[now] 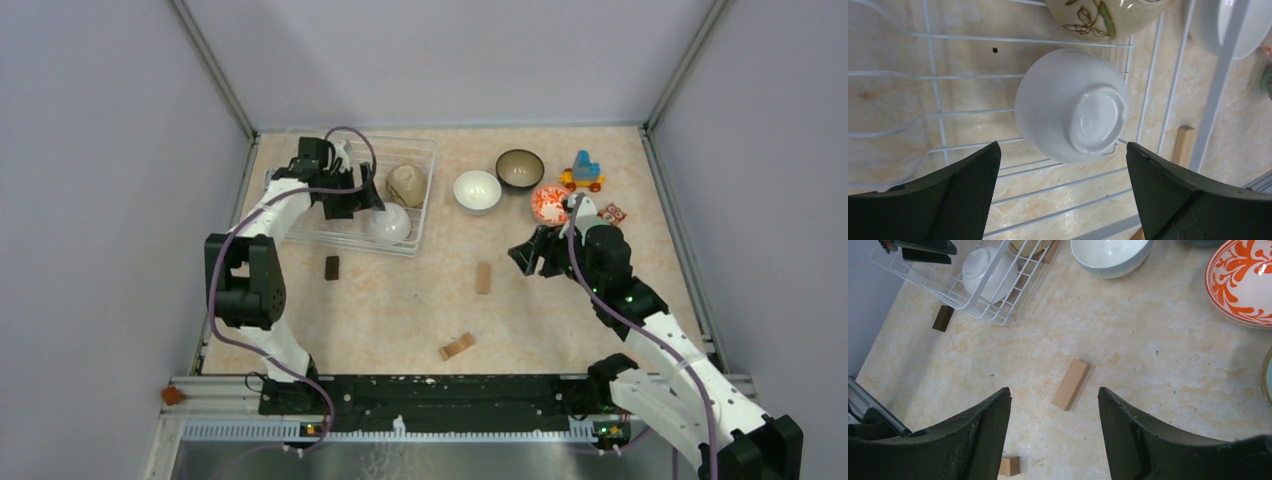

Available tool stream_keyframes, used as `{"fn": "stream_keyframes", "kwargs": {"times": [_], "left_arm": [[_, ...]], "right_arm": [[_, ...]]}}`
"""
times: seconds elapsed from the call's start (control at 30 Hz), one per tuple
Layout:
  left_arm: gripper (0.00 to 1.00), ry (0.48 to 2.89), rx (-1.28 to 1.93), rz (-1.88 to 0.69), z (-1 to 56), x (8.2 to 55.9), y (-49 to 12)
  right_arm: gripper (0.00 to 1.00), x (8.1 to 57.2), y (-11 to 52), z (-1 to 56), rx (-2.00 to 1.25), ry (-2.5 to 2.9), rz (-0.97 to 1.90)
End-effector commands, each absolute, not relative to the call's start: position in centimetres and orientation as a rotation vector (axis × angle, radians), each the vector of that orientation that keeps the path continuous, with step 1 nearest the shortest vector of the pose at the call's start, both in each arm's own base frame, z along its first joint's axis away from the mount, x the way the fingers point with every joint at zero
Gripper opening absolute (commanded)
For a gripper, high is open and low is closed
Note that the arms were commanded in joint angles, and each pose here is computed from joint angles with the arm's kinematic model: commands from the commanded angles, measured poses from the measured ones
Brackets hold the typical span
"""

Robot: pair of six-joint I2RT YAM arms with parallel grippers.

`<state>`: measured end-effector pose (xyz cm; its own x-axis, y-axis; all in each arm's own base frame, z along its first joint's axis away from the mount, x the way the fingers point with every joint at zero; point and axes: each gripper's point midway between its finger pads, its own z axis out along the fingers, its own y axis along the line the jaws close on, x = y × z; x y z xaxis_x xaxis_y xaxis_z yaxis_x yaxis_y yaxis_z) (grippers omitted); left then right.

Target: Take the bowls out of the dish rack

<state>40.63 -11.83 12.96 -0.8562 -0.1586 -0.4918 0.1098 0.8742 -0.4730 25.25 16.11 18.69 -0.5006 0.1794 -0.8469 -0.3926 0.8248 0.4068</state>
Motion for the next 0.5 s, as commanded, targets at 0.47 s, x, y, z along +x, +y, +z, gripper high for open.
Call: {"fn": "stream_keyframes", "kwargs": {"times": [0.47], "left_arm": [[0.99, 2.682, -0.103, -0.536, 6.8, 40.8, -12.0]], "right_arm": [[0.64, 25.7, 16.1, 22.5, -0.189, 1.855, 0.694]]}}
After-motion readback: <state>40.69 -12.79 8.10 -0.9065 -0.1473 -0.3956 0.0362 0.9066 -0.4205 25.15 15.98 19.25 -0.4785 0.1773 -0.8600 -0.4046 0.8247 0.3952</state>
